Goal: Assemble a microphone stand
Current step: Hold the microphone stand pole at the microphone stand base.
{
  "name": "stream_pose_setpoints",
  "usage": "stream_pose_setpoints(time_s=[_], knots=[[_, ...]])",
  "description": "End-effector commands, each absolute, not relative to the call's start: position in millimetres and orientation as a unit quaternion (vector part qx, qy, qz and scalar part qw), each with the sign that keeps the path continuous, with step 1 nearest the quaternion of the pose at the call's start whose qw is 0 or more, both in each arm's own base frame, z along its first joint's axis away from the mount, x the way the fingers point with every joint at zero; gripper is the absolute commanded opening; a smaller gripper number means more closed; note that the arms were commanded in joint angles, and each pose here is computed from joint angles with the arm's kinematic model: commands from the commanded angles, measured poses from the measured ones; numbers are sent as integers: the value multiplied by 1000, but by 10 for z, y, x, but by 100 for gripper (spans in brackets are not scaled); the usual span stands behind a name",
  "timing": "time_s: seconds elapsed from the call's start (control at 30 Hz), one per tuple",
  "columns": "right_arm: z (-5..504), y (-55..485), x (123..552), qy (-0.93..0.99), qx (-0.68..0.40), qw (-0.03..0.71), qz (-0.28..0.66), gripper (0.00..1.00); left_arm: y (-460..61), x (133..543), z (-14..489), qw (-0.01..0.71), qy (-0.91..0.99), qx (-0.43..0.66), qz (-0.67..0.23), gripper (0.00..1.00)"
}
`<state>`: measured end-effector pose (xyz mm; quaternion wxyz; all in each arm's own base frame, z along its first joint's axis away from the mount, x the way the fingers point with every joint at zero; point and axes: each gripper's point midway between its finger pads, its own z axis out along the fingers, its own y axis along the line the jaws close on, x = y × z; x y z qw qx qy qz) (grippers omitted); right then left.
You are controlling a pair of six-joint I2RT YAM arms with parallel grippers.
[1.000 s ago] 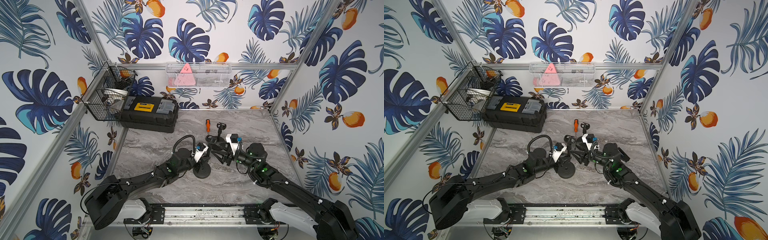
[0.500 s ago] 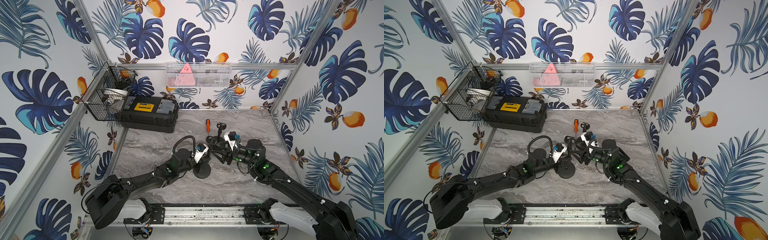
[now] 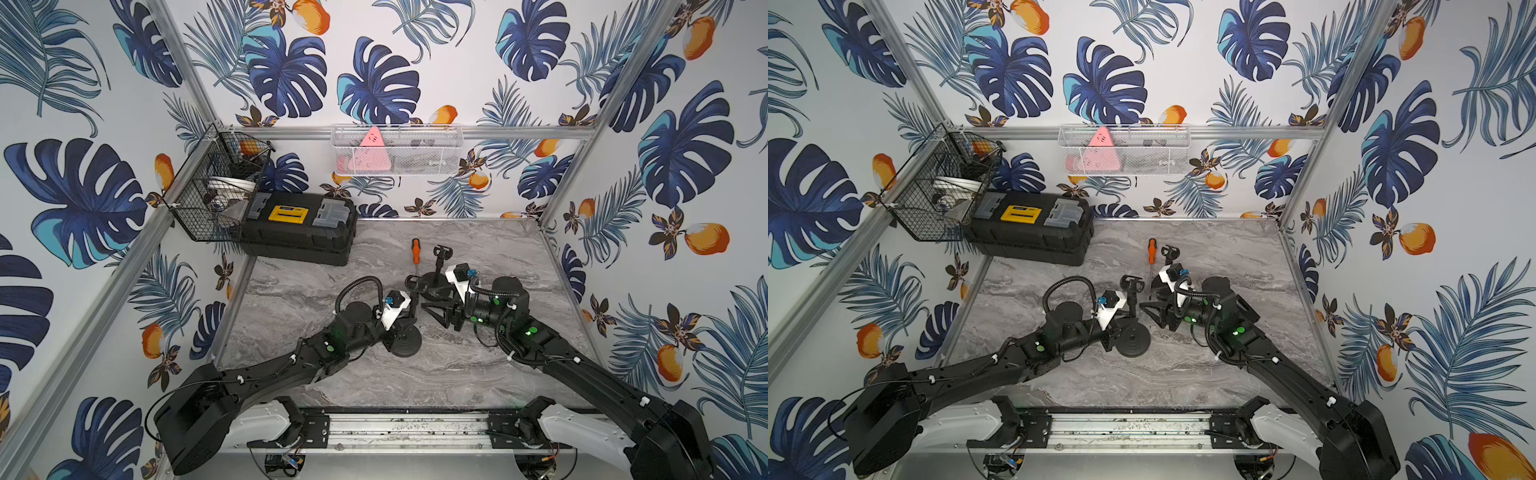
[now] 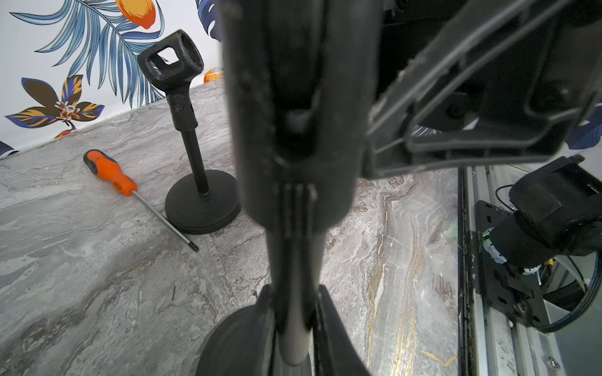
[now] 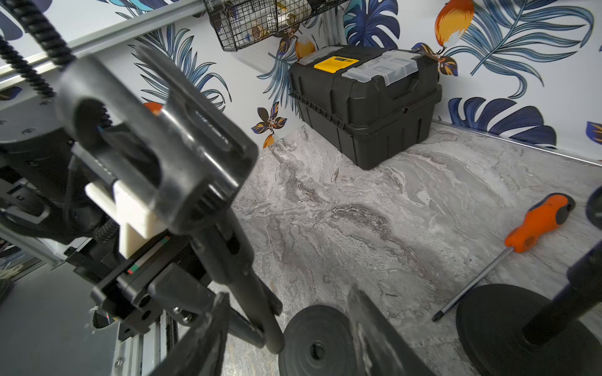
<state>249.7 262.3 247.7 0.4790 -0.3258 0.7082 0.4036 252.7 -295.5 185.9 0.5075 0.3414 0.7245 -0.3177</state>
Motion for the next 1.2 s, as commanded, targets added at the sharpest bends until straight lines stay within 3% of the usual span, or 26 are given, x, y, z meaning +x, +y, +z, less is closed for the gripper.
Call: stream_pose_setpoints(time_s=[0.0,0.2,0.5,0.77,1.17], knots=[[2478,2673,2402,696,-349,466,421,62,-3019,2525,1875,517,708,351,-329,7],[2428,2694,2317,686,-367,458,431,61,-3083,2511,1792,513,701,359,-342,7],[2357,2761,2359,679,-364,456,446,49,-3101,2485,1778,511,695,367,-347,7],[2391,2771,2329,660,-368,471,455,49,-3125,2455,1756,506,693,373,-354,8],[2395,2798,2289,648,-378,477,459,31,-3191,2422,1676,489,692,386,-366,8]])
